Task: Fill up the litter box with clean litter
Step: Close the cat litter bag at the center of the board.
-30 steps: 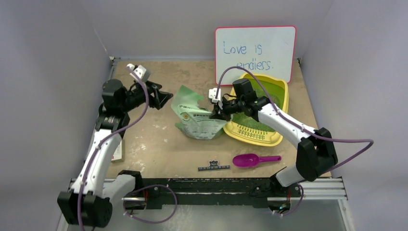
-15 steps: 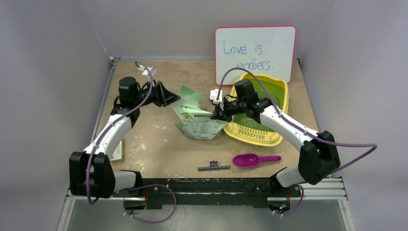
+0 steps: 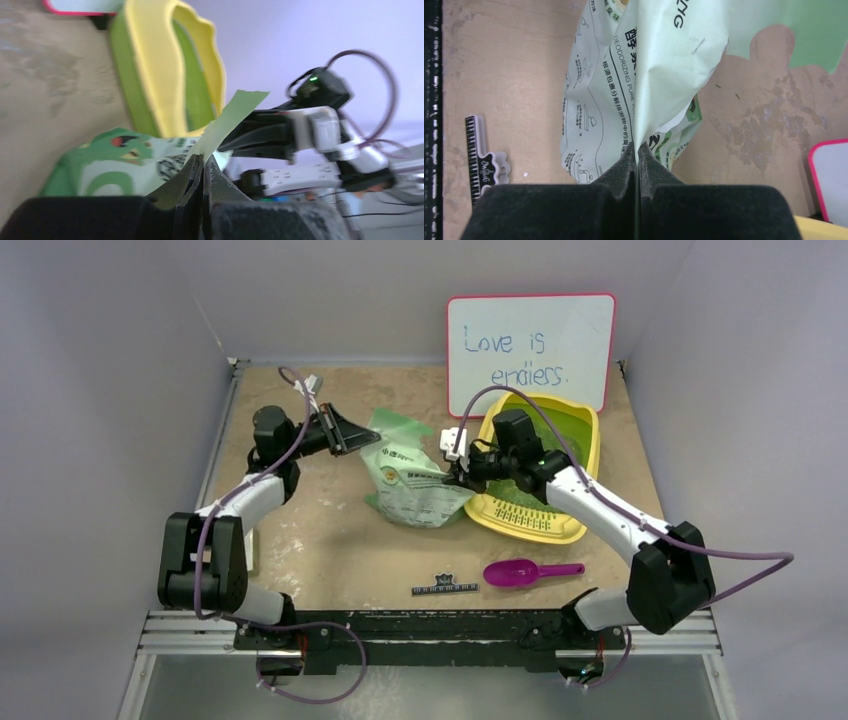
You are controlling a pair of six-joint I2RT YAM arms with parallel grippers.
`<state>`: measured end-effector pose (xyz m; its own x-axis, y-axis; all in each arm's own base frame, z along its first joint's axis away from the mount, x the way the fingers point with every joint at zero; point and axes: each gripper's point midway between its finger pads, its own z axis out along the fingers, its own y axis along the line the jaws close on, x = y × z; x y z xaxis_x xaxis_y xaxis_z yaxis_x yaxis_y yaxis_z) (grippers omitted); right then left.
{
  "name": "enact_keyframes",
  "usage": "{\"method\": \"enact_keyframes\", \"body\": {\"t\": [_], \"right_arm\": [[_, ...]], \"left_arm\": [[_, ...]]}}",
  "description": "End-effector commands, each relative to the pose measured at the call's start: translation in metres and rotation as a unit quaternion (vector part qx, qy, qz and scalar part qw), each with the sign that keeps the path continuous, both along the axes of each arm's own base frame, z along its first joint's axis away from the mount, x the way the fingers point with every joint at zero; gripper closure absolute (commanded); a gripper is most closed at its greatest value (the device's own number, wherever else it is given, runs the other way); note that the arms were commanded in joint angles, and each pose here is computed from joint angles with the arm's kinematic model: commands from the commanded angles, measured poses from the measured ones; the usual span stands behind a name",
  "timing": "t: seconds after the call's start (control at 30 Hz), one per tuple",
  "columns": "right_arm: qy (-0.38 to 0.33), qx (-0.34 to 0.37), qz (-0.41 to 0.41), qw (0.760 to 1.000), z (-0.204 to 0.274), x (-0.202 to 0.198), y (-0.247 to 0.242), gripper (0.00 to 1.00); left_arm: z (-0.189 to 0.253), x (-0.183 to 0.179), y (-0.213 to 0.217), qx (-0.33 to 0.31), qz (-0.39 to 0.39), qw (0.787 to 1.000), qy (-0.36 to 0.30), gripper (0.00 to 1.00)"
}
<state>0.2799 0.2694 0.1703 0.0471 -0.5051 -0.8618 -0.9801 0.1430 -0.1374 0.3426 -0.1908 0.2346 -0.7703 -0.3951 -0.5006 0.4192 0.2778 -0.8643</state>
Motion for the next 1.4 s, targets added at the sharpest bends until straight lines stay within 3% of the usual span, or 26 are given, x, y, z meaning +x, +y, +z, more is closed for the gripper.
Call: {"method": "enact_keyframes", "body": {"t": [0.0, 0.17, 0.33, 0.4, 0.5, 0.53, 0.6, 0.67, 0.83, 0.93, 1.13, 1.23, 1.37], "right_arm": [[-0.051, 0.009, -0.020, 0.998, 0.021, 0.011, -0.007, 1.00], [-0.049, 0.003, -0.048, 0.998, 0.013, 0.015, -0.013, 1.00], [-0.082, 0.017, -0.068, 0.994, 0.022, 0.020, -0.017, 1.00], [-0.086, 0.025, -0.058, 0.994, 0.026, 0.016, -0.015, 1.00], [-0.086, 0.032, -0.048, 0.995, 0.029, 0.013, -0.013, 1.00], [-0.085, 0.033, -0.046, 0.995, 0.029, 0.013, -0.012, 1.00], [-0.083, 0.036, -0.044, 0.995, 0.029, 0.013, -0.010, 1.00], [-0.081, 0.037, -0.042, 0.995, 0.029, 0.014, -0.009, 1.00], [-0.075, 0.037, -0.042, 0.996, 0.029, 0.014, -0.007, 1.00], [-0.074, 0.039, -0.043, 0.996, 0.031, 0.014, -0.007, 1.00], [-0.073, 0.040, -0.043, 0.996, 0.033, 0.016, -0.005, 1.00], [-0.069, 0.038, -0.045, 0.996, 0.031, 0.017, -0.005, 1.00], [-0.061, 0.036, -0.044, 0.996, 0.028, 0.018, -0.004, 1.00]], "left_arm": [[0.091, -0.019, -0.001, -0.137, -0.039, 0.987, -0.068, 1.00], [0.099, -0.030, 0.010, -0.169, -0.044, 0.982, -0.066, 1.00], [0.072, -0.031, 0.016, -0.131, -0.029, 0.990, -0.050, 1.00], [0.046, -0.019, 0.017, -0.067, -0.007, 0.997, -0.038, 1.00], [-0.016, -0.012, 0.030, 0.118, 0.008, 0.993, -0.004, 0.99], [-0.024, -0.023, 0.032, 0.144, -0.009, 0.989, 0.018, 0.84], [-0.009, -0.025, 0.025, 0.144, -0.027, 0.989, -0.023, 0.57], [0.020, -0.026, 0.011, 0.094, -0.031, 0.992, -0.078, 0.47], [0.034, -0.023, 0.019, 0.079, 0.024, 0.990, -0.112, 0.39], [0.055, -0.034, 0.015, 0.045, 0.021, 0.986, -0.159, 0.35], [0.058, -0.038, 0.016, 0.059, 0.014, 0.978, -0.199, 0.34], [0.054, -0.036, 0.024, 0.103, 0.026, 0.972, -0.211, 0.34], [0.057, -0.044, 0.033, 0.173, 0.032, 0.942, -0.287, 0.33]]}}
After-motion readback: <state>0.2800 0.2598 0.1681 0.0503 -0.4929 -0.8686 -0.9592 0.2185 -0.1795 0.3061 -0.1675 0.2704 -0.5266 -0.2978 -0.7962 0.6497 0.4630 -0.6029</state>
